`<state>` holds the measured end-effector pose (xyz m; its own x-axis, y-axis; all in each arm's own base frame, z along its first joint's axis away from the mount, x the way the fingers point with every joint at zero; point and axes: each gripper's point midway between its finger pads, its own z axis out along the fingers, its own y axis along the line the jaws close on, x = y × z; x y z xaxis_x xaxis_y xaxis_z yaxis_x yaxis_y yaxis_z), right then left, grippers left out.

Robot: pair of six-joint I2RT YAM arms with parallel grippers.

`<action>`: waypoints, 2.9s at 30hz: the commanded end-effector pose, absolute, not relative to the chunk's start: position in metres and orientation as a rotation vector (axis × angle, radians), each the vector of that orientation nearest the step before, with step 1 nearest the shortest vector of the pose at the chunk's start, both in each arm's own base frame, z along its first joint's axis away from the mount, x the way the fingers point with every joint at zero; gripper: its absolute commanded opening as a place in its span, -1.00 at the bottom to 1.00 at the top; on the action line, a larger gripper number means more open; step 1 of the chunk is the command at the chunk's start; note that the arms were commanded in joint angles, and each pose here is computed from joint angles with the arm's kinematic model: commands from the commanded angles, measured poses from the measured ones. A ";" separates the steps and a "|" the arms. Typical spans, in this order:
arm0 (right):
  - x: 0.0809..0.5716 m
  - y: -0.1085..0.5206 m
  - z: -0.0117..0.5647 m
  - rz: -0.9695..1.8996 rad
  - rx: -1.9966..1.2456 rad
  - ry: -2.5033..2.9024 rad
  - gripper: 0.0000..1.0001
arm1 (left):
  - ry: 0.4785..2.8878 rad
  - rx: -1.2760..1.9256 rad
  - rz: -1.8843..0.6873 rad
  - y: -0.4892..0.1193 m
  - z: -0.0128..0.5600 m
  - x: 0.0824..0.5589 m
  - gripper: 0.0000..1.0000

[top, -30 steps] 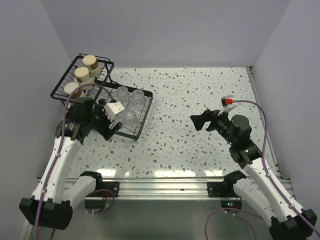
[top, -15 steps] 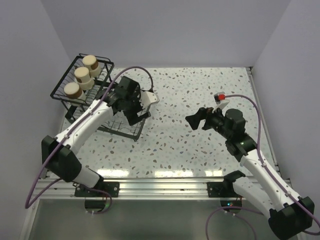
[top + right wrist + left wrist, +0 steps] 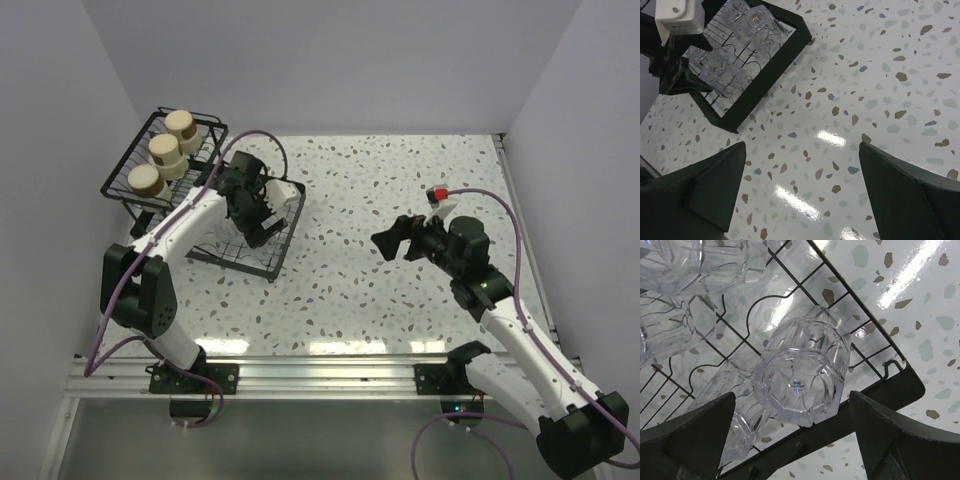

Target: Unload the cups from the dish rack

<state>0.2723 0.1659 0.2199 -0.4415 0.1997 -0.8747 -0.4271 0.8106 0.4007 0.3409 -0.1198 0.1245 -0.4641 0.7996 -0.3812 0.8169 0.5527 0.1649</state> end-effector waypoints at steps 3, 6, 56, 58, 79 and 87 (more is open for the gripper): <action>0.276 0.165 0.226 0.688 -0.183 1.890 0.96 | 2.256 1.335 -0.141 -0.141 0.124 0.350 1.00; 0.276 0.164 0.228 0.682 -0.183 1.887 0.96 | 2.270 1.340 -0.189 -0.146 0.114 0.349 0.97; 0.277 0.356 0.445 1.750 -0.471 1.348 0.58 | 1.472 0.932 -0.767 -0.196 0.442 0.273 -1.00; 0.277 0.357 0.444 1.753 -0.461 1.354 0.46 | 1.461 0.938 -0.782 -0.198 0.444 0.270 -1.00; 0.292 0.294 0.339 0.999 -0.460 1.866 -1.00 | 1.686 0.825 -0.506 -0.163 0.371 0.312 1.00; 0.269 0.186 0.211 0.298 -0.420 2.416 -1.00 | 1.773 0.801 -0.370 -0.141 0.345 0.317 1.00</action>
<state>0.2900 0.2521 0.2607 -0.6317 -0.0282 -0.7747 -0.4815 0.7975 0.3635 0.3118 -0.1572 0.3512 -0.1705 0.2880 -0.9423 0.7309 0.6783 0.0751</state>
